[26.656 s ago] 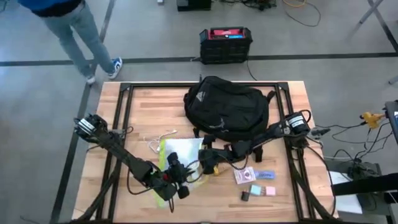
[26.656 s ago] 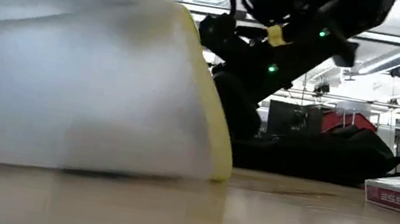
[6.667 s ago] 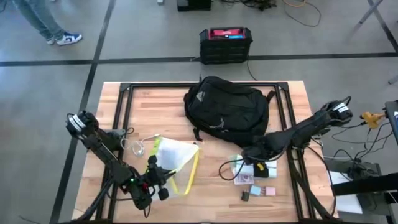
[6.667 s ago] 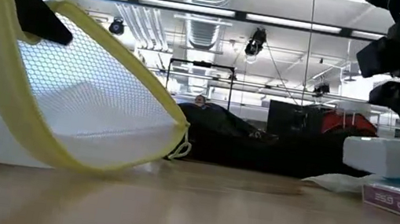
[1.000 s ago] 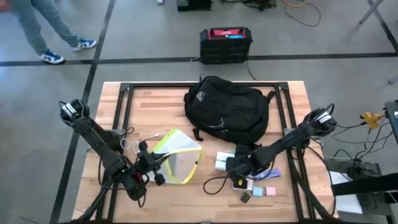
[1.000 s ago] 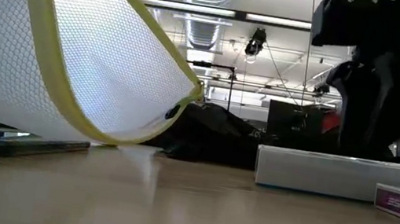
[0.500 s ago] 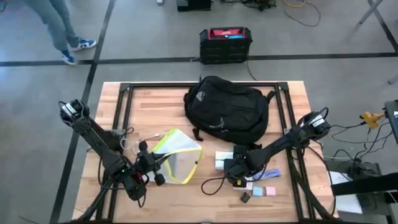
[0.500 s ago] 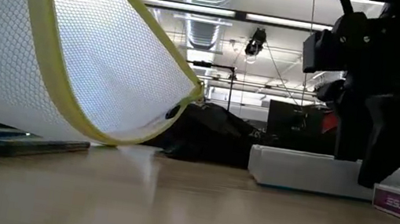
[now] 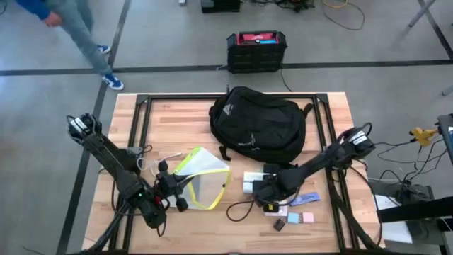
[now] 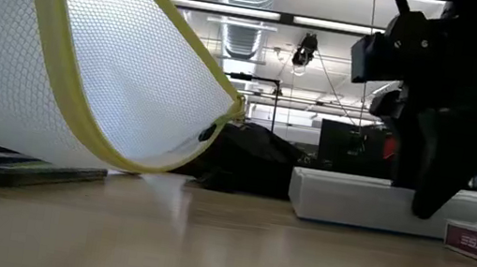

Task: Unpack backpack
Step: Put the white medicine organizer into the yellow green zip bag

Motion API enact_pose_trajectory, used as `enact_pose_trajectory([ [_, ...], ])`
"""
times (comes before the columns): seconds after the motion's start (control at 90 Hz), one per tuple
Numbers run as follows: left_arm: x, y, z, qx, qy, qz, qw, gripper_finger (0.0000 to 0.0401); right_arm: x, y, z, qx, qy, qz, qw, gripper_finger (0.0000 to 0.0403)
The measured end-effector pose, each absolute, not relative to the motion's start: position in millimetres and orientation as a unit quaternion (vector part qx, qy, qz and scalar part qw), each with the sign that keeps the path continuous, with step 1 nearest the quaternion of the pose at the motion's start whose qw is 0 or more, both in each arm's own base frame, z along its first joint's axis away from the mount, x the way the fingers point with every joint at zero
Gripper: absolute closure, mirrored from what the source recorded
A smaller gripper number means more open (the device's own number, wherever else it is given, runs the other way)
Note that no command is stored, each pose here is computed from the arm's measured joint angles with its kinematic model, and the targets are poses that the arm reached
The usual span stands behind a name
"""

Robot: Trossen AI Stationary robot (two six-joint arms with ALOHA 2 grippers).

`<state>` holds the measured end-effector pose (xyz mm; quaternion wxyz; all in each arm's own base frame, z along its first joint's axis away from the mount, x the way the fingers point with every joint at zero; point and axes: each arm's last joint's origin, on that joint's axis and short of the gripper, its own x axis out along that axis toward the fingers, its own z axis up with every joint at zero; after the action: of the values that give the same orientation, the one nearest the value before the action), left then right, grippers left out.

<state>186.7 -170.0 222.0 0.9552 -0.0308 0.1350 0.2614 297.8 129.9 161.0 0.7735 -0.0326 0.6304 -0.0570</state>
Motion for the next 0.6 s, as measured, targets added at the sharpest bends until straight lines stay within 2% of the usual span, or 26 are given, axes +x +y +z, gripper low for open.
enact_pose_trajectory([
  [0.289,187,-170,222,-0.034,0.140,0.257,0.956,0.0401,309,136,194,-0.058,0.637,-0.034,0.768,0.0261],
  [0.6,187,-171,222,-0.041,0.139,0.255,0.956,0.0401,326,146,245,-0.051,0.603,0.016,0.796,0.0352],
])
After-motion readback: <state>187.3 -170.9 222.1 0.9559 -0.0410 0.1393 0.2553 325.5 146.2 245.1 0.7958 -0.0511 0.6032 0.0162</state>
